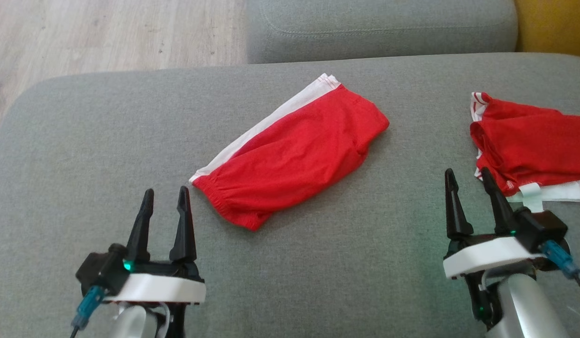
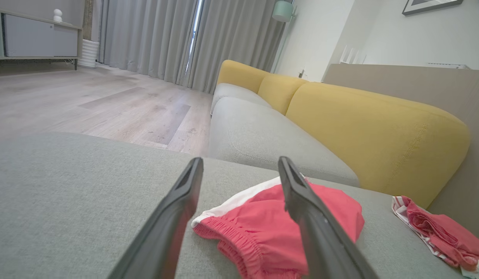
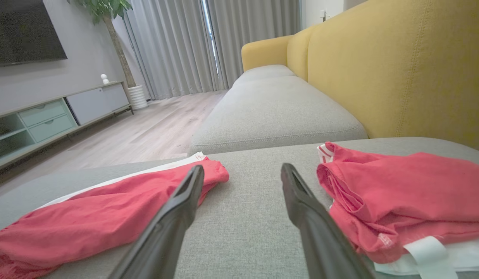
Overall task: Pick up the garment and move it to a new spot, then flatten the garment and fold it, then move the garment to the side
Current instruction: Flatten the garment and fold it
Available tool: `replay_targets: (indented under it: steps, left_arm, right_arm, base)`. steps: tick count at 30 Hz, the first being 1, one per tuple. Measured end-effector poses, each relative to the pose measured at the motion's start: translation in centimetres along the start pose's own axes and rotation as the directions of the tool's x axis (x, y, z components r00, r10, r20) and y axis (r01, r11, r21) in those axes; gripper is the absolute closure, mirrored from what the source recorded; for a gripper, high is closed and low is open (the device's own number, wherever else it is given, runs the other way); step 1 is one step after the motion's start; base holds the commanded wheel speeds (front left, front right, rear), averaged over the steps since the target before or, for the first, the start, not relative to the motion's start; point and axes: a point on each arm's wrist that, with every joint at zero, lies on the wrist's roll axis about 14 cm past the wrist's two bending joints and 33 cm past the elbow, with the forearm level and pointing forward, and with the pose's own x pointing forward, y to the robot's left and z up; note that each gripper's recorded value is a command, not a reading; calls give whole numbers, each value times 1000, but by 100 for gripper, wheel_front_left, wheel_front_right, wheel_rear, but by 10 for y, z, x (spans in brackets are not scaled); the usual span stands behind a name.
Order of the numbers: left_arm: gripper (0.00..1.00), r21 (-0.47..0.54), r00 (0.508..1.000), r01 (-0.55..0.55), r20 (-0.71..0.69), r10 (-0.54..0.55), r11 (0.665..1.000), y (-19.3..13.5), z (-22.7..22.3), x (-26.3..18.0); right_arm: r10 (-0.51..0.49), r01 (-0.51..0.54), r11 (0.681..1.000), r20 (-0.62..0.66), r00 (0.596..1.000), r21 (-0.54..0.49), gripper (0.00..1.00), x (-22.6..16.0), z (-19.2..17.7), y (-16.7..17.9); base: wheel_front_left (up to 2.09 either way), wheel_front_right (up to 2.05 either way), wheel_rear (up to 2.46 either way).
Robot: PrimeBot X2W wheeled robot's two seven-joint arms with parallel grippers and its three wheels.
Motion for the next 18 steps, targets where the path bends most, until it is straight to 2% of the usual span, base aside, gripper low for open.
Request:
replay_targets:
  steps: [10,18]
  left_arm:
    - [0,6,1000,-9,-11,9,1000,3,-6,1]
    - [0,16,999,-34,-15,34,999,16,-7,11]
  right_arm:
    - [22,-22,1000,-12,1000,19,0,11,3,8]
    - [48,-46,998,-56,997,39,0,63,5,15]
  base:
    - [0,0,0]
    - [0,0,0]
